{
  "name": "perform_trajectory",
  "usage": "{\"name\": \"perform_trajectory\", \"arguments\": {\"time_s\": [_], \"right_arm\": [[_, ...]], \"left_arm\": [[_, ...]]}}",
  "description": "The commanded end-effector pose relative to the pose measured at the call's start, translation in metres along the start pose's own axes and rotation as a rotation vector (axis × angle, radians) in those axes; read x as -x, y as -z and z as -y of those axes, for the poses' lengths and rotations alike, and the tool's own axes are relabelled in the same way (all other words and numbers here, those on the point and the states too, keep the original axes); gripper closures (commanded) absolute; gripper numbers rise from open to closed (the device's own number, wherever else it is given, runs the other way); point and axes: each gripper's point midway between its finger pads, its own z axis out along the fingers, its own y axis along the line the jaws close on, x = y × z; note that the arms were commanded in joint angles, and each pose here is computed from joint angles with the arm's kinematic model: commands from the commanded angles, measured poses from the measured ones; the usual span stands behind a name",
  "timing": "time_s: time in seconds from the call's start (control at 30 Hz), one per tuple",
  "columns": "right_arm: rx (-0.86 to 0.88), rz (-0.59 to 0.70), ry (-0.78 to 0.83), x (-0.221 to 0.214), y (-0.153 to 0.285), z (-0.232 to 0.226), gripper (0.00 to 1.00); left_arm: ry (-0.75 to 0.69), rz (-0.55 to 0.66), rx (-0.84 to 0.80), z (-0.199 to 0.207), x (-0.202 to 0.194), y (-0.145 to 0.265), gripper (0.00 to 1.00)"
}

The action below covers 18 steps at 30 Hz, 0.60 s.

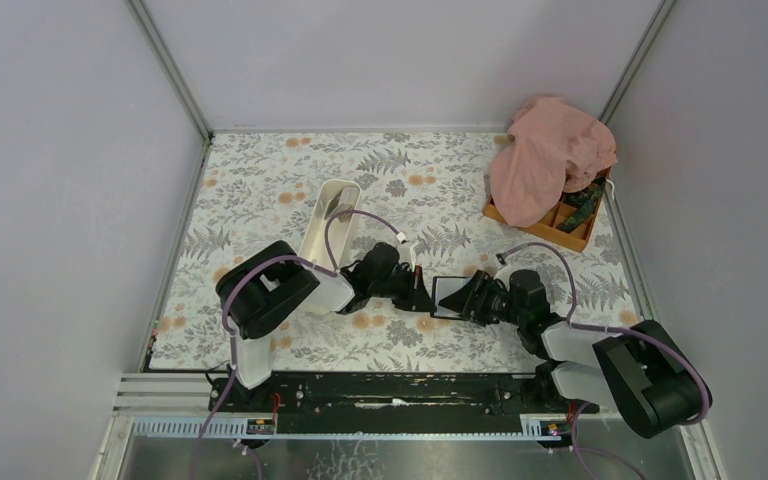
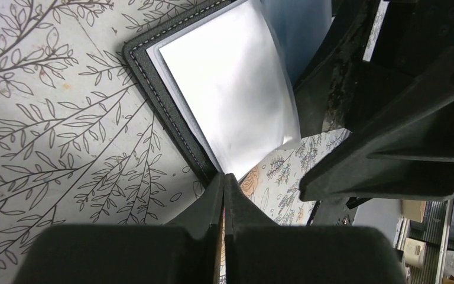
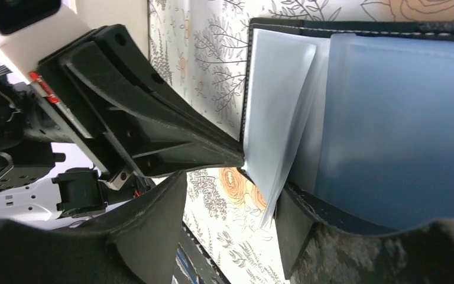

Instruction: Take the credit cards out of the card holder

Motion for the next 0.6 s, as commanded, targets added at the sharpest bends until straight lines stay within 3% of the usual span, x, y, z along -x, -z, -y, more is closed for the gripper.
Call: {"name": "perform_trajectory", "arguments": {"time_s": [0.0, 0.57], "right_arm": [[0.107, -0.013, 0.059, 0.004, -0.007, -0.023, 0.39], [0.082, 0.039, 0.129, 0.012, 0.007, -0.025, 0.43]], "left_arm": [[0.018, -0.106, 0.123, -0.034, -0.037, -0.004, 1.00], [0.065, -0.109, 0.127, -0.044, -0.044, -0.001, 1.00]]}}
